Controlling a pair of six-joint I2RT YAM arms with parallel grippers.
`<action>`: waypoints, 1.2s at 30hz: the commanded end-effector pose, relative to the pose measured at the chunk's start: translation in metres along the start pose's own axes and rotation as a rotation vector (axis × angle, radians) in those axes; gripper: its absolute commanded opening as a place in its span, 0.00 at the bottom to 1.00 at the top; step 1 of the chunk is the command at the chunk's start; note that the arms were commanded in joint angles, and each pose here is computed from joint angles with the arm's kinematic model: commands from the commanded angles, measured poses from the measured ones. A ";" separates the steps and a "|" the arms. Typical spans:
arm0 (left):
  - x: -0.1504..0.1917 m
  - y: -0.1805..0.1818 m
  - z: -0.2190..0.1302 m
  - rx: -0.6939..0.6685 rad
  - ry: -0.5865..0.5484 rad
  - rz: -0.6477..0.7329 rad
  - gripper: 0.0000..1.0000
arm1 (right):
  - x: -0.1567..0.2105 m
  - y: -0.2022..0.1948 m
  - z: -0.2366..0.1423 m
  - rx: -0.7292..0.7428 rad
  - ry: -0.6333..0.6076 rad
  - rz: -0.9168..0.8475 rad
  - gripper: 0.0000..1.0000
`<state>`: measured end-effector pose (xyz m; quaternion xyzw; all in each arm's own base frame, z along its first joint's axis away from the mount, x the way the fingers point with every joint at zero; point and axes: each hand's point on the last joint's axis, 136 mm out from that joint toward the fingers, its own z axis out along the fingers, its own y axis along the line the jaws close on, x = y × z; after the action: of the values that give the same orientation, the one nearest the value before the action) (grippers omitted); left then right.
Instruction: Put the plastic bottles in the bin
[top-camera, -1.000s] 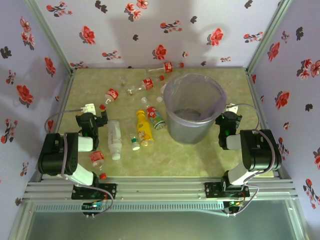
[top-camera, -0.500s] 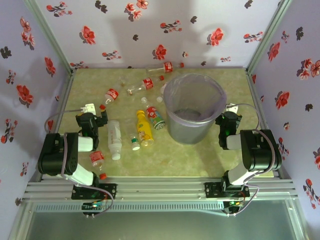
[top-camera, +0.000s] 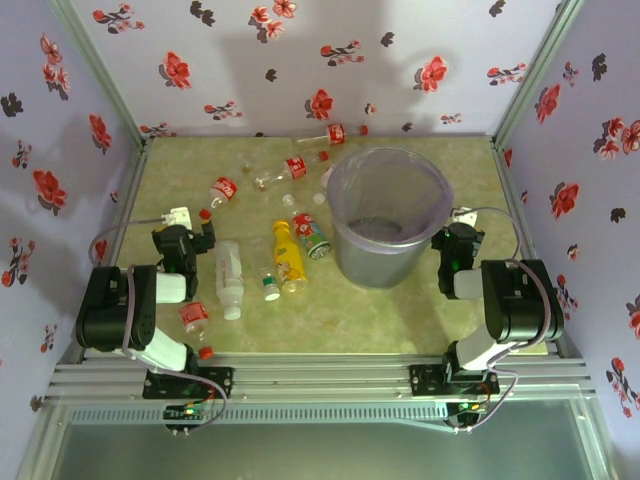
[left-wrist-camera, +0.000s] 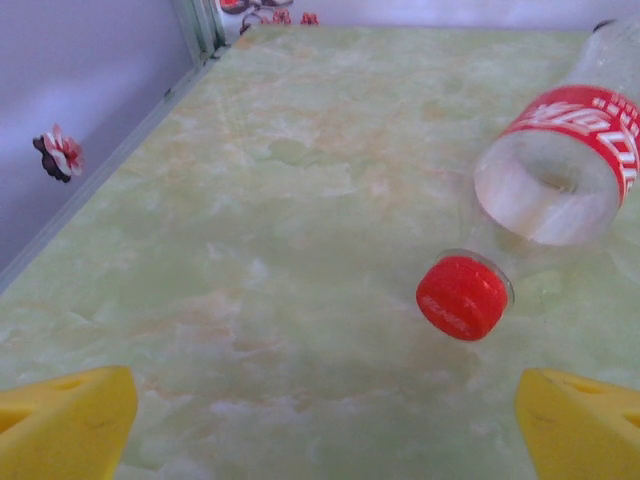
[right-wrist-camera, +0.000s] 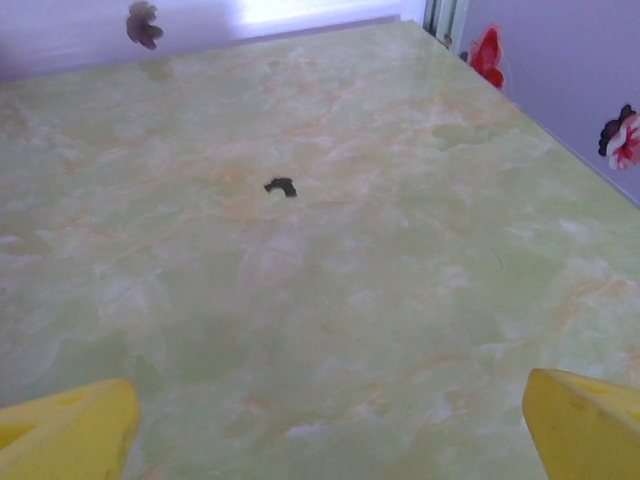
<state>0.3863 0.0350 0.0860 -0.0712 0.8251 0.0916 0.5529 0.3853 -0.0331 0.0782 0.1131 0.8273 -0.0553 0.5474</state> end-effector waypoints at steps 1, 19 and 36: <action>-0.041 0.000 -0.006 0.001 -0.018 -0.003 0.98 | -0.036 -0.010 -0.003 0.053 -0.017 0.054 0.99; -0.068 0.029 -0.141 -0.114 0.566 -0.302 1.00 | -0.089 -0.084 -0.101 0.364 0.346 0.190 0.99; 0.051 0.024 -0.145 -0.036 0.853 -0.571 0.88 | -0.165 -0.019 -0.132 -0.019 0.318 0.257 0.99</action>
<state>0.2090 0.0299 0.0945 -0.3306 0.9321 -0.0423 0.1418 0.3329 -0.0536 0.2676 0.2341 0.8823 0.0186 0.4079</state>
